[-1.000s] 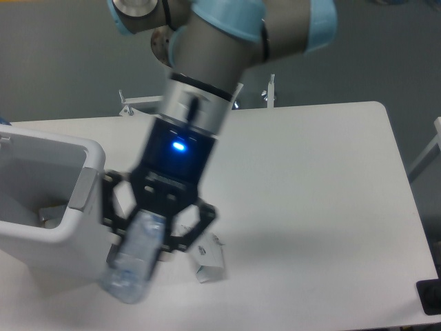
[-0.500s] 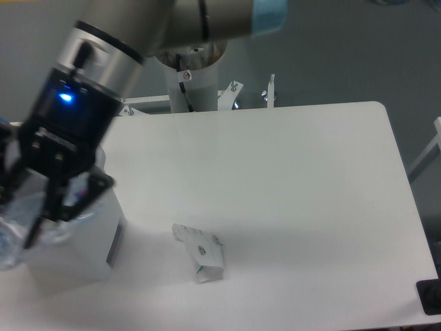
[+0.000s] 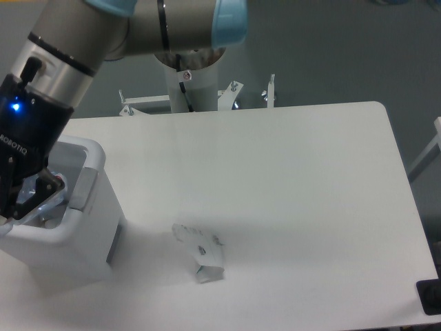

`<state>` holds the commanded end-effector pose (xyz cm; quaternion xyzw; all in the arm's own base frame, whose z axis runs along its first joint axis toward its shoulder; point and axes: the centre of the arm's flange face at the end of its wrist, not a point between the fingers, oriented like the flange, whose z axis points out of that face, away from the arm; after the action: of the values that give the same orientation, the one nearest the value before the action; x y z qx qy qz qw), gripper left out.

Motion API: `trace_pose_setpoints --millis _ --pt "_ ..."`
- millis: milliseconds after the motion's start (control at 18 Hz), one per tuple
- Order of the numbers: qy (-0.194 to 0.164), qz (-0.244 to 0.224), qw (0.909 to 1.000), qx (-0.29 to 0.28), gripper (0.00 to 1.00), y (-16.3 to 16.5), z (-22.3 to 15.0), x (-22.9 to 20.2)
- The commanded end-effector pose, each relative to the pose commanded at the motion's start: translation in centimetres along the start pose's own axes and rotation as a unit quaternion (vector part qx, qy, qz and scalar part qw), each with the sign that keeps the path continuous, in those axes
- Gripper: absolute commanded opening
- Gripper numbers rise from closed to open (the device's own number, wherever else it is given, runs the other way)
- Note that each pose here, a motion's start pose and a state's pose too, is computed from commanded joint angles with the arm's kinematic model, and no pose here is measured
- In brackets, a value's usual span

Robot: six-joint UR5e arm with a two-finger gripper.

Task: Place the trash in the trash can
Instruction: 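Open the gripper to drop the bottle and move toward the paper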

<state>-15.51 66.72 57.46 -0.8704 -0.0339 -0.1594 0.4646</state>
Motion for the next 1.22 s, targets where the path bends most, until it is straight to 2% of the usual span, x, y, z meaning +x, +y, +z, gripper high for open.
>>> trace_pose_setpoints --millis 111,167,278,333,611,1000,1222 --pt "0.000 -0.002 1.0000 -0.003 0.62 0.4 0.1 0.0" --pt "0.001 -0.005 1.0000 -0.007 0.84 0.8 0.3 -0.1" --pt "0.001 -0.008 0.9999 -0.011 0.90 1.5 0.1 0.1" --pt "0.001 -0.010 0.9998 -0.015 0.99 2.0 0.1 0.2" --pt "-0.008 -0.027 0.9993 -0.026 1.00 3.8 -0.3 -1.4" --pt "-0.084 -0.088 0.9925 0.004 1.00 4.0 -6.9 -12.9" --pt "-0.114 -0.124 0.9857 -0.004 1.00 7.4 -9.1 -18.8"
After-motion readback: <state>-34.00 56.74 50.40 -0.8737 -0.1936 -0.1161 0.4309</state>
